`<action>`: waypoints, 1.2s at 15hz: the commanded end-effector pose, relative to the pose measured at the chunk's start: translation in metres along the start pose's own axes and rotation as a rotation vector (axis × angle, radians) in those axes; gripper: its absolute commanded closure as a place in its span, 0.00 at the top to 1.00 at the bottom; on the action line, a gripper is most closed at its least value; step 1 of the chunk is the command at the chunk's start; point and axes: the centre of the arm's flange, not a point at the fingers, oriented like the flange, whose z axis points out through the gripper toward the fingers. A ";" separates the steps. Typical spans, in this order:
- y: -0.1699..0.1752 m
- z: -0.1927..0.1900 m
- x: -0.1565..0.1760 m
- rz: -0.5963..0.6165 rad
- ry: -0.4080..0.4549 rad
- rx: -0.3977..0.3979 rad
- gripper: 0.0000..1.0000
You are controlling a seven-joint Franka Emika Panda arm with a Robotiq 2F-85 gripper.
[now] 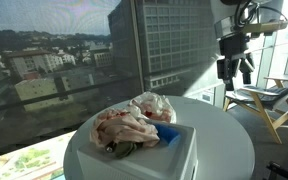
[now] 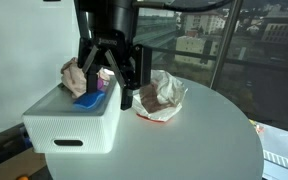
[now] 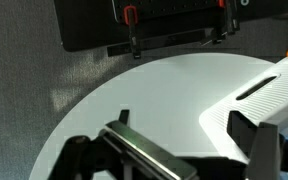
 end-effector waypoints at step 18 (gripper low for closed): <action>-0.203 -0.057 0.183 -0.326 0.153 0.017 1.00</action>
